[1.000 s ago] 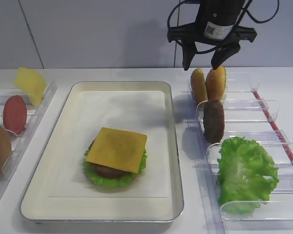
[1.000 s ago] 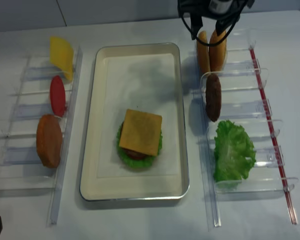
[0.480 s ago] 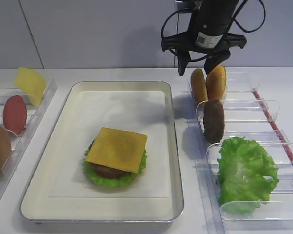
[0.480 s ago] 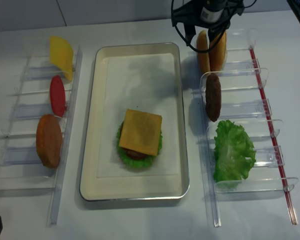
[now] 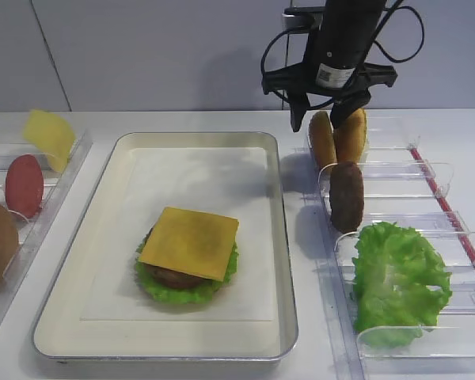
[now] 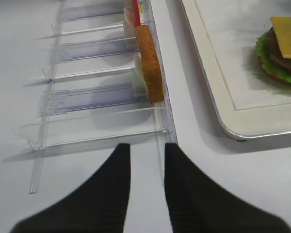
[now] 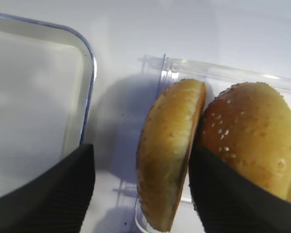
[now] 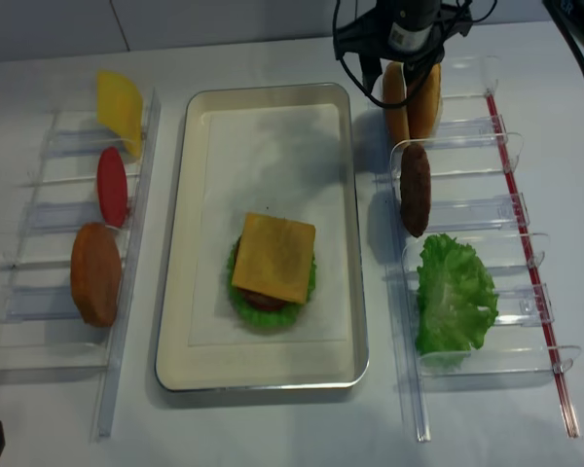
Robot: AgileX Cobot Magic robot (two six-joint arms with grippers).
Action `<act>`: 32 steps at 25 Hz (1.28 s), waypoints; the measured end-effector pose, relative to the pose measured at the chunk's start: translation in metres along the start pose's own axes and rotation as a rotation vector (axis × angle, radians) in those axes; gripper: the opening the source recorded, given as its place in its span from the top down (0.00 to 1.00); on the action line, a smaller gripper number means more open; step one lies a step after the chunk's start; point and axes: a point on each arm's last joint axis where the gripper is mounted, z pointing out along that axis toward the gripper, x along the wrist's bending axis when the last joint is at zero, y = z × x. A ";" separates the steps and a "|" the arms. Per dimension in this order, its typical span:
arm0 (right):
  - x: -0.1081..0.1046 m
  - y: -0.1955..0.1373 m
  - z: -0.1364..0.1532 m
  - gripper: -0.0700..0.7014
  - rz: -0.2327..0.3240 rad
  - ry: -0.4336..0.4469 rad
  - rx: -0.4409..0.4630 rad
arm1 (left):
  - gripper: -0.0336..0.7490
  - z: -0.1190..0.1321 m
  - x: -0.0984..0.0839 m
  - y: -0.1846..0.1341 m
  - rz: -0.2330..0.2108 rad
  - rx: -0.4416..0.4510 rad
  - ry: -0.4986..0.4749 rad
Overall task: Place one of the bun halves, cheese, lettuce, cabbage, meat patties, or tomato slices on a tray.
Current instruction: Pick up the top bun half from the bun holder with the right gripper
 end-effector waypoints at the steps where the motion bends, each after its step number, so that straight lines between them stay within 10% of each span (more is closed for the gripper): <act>1: 0.000 0.000 0.003 0.32 -0.001 -0.003 0.005 | 0.74 0.000 0.000 0.000 0.000 0.000 0.000; 18: -0.004 0.000 0.007 0.59 0.048 -0.043 0.039 | 0.74 0.000 0.000 0.000 0.000 0.000 0.000; 32: 0.019 0.022 -0.075 0.59 0.068 0.170 -0.155 | 0.74 0.000 0.000 0.000 0.000 0.000 0.000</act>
